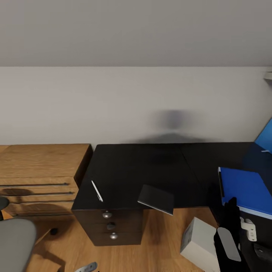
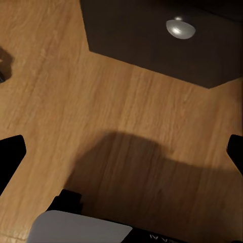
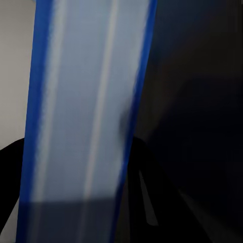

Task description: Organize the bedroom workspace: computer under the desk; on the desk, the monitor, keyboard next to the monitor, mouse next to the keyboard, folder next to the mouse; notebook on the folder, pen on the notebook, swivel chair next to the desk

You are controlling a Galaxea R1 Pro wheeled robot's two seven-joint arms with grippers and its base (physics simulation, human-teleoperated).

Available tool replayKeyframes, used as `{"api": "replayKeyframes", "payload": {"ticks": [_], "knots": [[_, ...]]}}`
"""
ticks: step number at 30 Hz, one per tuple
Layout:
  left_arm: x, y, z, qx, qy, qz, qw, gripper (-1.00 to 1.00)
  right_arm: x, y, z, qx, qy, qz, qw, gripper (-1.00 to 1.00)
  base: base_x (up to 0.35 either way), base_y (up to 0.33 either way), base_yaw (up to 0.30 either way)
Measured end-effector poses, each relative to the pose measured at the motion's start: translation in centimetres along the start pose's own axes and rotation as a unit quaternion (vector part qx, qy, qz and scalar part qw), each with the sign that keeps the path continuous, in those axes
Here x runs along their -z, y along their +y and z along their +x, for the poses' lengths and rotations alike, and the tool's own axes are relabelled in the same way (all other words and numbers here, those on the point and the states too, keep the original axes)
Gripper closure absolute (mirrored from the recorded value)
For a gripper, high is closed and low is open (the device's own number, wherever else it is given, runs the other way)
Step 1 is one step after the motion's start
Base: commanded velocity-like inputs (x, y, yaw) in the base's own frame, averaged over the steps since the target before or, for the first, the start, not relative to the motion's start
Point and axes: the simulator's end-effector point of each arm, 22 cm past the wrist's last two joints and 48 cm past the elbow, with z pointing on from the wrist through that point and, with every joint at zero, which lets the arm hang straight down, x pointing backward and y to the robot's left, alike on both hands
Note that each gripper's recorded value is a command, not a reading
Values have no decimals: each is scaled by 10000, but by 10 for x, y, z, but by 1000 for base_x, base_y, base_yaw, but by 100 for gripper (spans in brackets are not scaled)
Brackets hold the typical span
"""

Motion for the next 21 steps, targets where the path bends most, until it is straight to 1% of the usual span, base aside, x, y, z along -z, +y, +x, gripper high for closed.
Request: {"api": "replayKeyframes", "payload": {"ticks": [6, 9, 10, 12, 13, 16, 19, 21], "knots": [[0, 0, 0, 2, -1, 0, 10000, -100, 0, 0, 1, 1, 14, 2, 10000, 100, 0, 0, -230], [0, 0, 0, 0, -3, 0, 10000, -100, 0, 1, 4, 2, 80, -4, 10000, 100, 0, 0, -84], [0, 0, 0, 0, -2, 0, 10000, -100, 0, 1, 8, -2, 163, -8, 9999, 100, 0, 0, -23], [0, 0, 0, 0, -1, 2, 10000, -100, 1, 2, 21, -28, 479, -17, 9988, 100, 0, 0, -7], [0, 0, 0, -1, -2, 3, 10000, -100, 0, 2, 23, -31, 554, -20, 9985, 100, 0, 0, -4], [0, 0, 0, -3, -2, 2, 10000, -100, -4, 2, 22, 5, 646, -45, 9979, 100, 0, 0, -1], [0, -1, 0, 1, -2, 5, 10000, -100, -9, 2, 29, 16, 1011, -63, 9949, 100, 0, 0, 0], [0, -1, 0, 3, 0, 5, 10000, -100, -10, 0, 32, -96, 1151, -15, 9933, 100, 0, 0, 0]]}}
